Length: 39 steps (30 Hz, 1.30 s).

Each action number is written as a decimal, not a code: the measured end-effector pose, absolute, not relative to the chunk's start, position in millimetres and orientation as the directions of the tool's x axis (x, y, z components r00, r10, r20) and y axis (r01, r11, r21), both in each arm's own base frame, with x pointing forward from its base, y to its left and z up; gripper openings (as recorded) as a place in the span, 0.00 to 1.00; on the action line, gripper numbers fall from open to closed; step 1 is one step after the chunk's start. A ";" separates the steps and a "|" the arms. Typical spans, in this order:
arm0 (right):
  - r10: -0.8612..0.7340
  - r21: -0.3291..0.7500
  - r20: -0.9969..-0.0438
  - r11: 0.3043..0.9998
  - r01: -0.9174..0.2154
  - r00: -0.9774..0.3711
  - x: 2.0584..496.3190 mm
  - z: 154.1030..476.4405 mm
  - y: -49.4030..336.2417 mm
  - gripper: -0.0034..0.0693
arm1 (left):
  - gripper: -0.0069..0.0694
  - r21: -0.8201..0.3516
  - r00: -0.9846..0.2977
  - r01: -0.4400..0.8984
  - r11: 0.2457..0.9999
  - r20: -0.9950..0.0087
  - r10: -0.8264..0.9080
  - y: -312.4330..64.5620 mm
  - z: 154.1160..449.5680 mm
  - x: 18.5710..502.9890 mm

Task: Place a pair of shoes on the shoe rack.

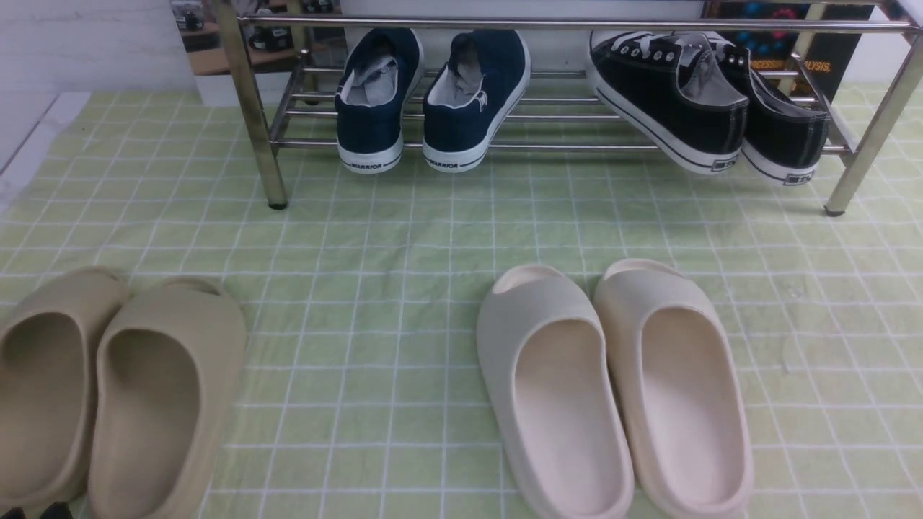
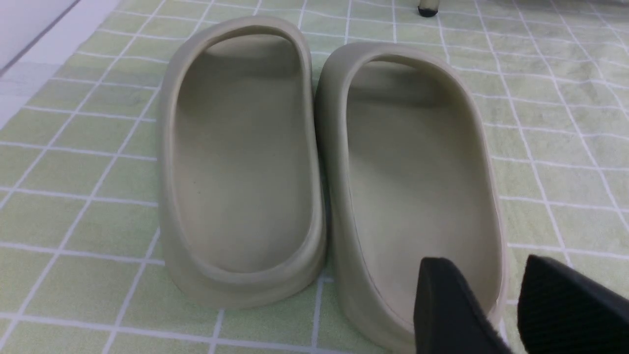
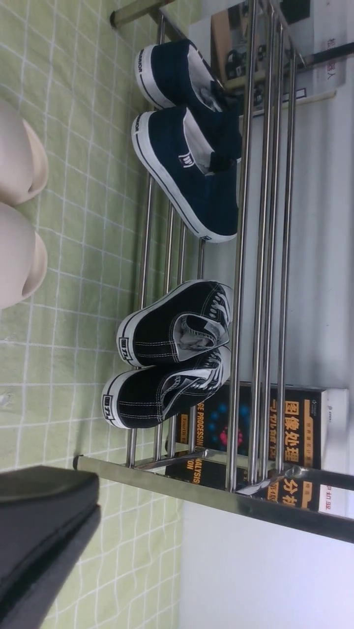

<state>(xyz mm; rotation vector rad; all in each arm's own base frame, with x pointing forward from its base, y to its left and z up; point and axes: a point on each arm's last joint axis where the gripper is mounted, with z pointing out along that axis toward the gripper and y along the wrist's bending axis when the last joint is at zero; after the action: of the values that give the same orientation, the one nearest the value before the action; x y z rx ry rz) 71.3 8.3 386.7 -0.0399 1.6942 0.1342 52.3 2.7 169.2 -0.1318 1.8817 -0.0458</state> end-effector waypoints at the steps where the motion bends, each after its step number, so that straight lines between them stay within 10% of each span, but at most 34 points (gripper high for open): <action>1: 0.052 0.066 -0.990 0.992 -0.105 -0.130 71.6 386.1 8.4 0.05 | 0.40 -0.098 -0.304 -0.068 0.993 -0.946 -0.114 2.7 169.2 52.3; 22: 0.087 0.078 -0.991 0.993 0.084 -0.103 57.7 190.5 -4.5 0.04 | 0.40 -0.098 -0.304 -0.068 0.993 -0.946 -0.114 2.7 169.2 52.3; 39: 0.108 0.075 -0.954 0.989 0.126 -0.281 52.1 174.0 -5.9 0.04 | 0.40 -0.098 -0.305 -0.068 0.993 -0.946 -0.114 2.7 169.2 52.3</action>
<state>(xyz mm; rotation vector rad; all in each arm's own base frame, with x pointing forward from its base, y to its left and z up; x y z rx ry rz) 52.1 -5.9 174.0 0.1696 1.8594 -0.0179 52.3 2.7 169.2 -0.1318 1.8820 -0.0458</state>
